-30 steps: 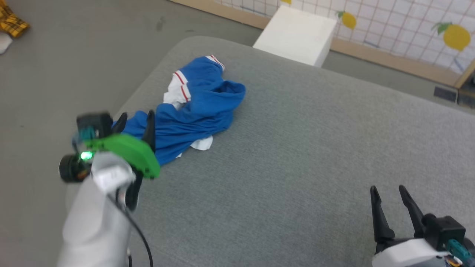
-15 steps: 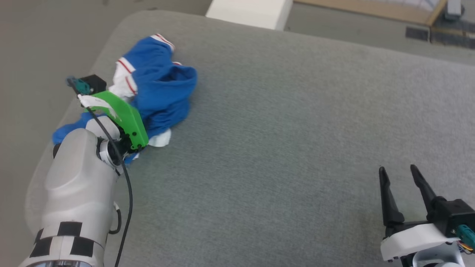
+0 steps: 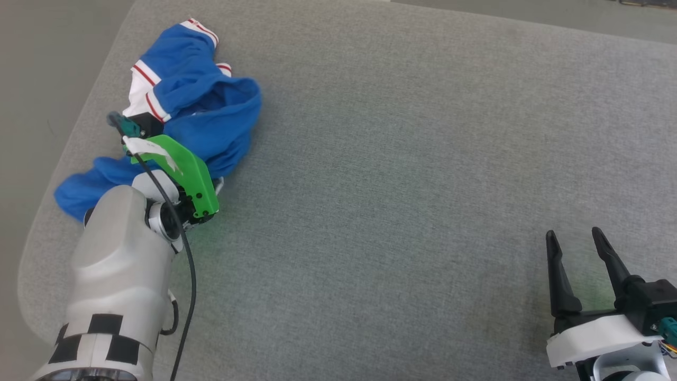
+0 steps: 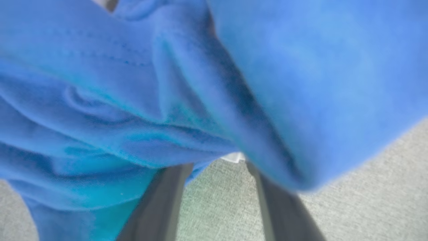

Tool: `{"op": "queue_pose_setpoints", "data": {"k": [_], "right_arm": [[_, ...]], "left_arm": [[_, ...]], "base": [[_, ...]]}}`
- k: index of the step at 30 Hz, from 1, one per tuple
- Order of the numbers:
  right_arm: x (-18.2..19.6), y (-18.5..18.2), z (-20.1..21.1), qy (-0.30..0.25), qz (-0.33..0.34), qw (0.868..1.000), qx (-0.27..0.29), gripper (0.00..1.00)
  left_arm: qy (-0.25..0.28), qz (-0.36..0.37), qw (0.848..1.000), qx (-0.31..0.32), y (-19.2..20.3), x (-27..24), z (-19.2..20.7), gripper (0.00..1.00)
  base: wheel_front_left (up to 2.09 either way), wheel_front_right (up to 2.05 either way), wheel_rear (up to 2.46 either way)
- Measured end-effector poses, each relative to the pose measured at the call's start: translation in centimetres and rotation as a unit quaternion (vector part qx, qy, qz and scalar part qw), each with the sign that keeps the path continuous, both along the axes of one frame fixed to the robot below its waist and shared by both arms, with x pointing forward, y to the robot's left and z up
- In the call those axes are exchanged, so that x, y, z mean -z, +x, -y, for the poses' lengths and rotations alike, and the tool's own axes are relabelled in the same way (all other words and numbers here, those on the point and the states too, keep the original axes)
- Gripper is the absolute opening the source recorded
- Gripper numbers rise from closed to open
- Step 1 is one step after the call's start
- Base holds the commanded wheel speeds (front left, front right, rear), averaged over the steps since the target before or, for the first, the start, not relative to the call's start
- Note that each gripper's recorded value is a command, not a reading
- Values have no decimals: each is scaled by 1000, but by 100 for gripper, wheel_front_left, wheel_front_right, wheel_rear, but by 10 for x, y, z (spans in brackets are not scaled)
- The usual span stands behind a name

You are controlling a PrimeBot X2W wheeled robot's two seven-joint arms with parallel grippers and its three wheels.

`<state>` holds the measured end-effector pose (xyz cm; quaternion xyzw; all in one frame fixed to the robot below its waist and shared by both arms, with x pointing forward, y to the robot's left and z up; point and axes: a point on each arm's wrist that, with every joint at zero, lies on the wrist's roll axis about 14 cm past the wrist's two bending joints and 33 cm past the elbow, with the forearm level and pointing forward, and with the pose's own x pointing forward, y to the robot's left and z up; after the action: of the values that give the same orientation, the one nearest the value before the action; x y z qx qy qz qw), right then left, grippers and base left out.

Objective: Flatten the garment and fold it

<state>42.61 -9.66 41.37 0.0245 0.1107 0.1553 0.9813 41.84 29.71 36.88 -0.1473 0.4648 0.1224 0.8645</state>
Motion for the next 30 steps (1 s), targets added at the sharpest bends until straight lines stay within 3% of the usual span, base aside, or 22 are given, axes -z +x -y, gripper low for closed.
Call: {"op": "queue_pose_setpoints", "data": {"k": [6,10,16,22,25,30], "right_arm": [[-4,-1,-7,6,3,1000,-9,100],[-11,-3,-9,16,11,1000,-8,100],[-27,-9,-17,34,31,999,-15,100],[-36,-18,-13,49,43,998,-7,100],[-37,-23,-3,51,46,998,8,100],[-42,-32,19,47,56,996,41,100]], "left_arm": [[22,112,993,-25,20,-32,-10,0],[77,227,971,-23,47,-94,-30,0],[148,405,902,12,81,-232,-38,0],[193,526,826,61,88,-362,-18,0],[186,571,794,94,91,-409,14,0],[127,620,758,159,91,-451,89,0]], "base": [[0,0,0],[0,0,0],[0,0,0],[0,0,0],[0,0,0],[0,0,0]]}}
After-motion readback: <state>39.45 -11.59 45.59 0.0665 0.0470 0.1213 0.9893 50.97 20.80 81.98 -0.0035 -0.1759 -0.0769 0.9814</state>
